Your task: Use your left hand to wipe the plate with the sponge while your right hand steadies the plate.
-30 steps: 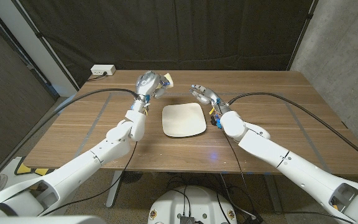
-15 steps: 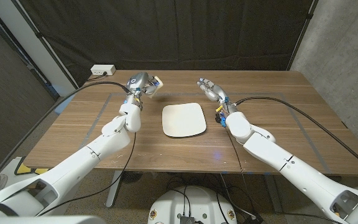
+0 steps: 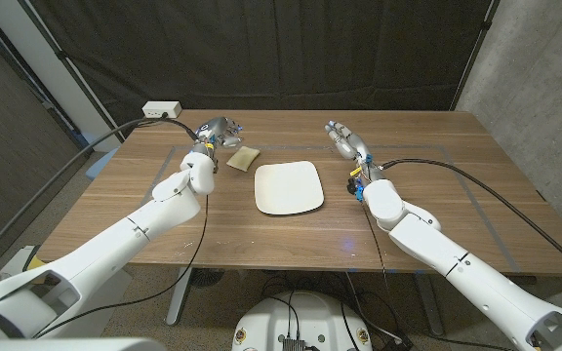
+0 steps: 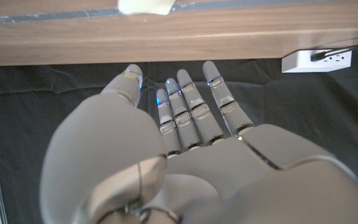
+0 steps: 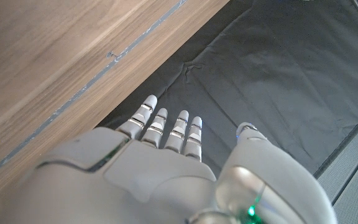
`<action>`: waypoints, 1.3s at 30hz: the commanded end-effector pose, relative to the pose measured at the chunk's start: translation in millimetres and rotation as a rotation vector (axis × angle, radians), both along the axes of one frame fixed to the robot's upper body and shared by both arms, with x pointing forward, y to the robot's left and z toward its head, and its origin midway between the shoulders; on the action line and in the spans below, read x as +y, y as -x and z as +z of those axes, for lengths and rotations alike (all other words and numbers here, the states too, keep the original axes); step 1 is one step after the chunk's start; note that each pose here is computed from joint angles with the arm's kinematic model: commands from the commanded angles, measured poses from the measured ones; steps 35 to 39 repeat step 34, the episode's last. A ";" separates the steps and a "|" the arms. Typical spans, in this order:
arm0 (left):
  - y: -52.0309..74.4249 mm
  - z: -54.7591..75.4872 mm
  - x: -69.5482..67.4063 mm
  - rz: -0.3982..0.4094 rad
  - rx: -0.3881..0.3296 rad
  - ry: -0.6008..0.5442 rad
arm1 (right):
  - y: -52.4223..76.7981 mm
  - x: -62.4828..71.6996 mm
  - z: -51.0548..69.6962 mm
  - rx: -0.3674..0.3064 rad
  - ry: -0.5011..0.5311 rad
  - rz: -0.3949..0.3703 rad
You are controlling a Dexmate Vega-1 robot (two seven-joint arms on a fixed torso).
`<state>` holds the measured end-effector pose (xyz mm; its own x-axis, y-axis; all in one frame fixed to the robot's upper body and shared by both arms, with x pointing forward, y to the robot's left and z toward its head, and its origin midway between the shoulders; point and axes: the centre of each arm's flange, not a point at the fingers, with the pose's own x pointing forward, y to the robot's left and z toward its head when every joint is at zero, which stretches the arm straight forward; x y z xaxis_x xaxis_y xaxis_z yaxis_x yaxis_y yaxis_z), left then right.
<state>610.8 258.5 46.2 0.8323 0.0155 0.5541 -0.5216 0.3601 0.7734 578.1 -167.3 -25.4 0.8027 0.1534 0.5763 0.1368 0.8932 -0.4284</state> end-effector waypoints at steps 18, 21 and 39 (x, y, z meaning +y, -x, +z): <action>27.1 -5.1 29.4 -0.303 -0.231 0.326 | 25.0 -17.5 -7.0 0.008 -0.047 -0.086; 26.5 -4.8 36.3 -0.387 -0.199 0.398 | 29.0 -19.0 -9.6 0.009 -0.071 -0.093; 25.5 -13.0 45.0 -0.410 -0.147 0.438 | 47.6 -17.0 -12.7 -0.006 -0.091 -0.136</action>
